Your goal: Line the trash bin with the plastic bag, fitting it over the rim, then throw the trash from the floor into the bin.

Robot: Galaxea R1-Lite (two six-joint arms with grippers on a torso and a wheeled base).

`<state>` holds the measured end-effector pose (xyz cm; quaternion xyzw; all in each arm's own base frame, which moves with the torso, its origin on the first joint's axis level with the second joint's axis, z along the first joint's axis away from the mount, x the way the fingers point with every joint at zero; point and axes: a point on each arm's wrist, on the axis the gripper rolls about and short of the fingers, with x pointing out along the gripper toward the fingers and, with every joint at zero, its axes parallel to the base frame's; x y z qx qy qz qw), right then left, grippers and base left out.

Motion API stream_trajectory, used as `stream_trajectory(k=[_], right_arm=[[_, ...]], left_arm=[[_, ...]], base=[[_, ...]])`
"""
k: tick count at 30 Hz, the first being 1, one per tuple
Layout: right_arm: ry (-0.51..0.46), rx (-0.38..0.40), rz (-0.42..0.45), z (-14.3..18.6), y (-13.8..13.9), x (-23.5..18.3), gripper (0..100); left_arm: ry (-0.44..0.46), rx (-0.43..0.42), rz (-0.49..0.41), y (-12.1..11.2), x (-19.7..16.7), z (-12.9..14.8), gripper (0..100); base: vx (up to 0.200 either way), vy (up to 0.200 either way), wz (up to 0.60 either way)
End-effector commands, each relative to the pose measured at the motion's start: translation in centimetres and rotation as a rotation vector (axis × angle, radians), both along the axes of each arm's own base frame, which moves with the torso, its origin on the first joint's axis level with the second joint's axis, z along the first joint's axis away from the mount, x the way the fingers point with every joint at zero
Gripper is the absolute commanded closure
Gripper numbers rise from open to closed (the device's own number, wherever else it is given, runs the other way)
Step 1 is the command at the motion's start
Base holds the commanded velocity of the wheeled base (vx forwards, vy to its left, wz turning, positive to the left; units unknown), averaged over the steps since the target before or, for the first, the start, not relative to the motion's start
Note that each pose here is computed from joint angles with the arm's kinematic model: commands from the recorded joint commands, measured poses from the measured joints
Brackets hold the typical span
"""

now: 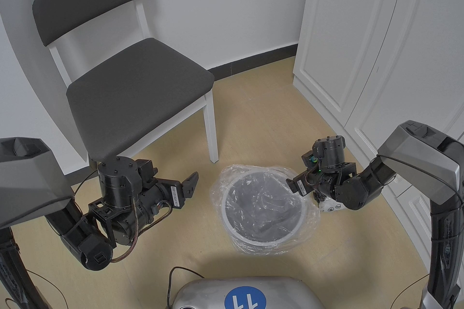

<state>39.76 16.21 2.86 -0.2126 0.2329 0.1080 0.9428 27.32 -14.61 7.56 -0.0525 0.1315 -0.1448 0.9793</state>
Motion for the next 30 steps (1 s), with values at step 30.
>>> stream_trajectory(k=[30], right_arm=[[0.019, -0.296, 0.151, -5.8, 4.8, -0.1, 0]], left_arm=[[0.001, 0.005, 0.000, 0.1, -0.2, 0.0, 0]], base=[[0.000, 0.000, 0.00]])
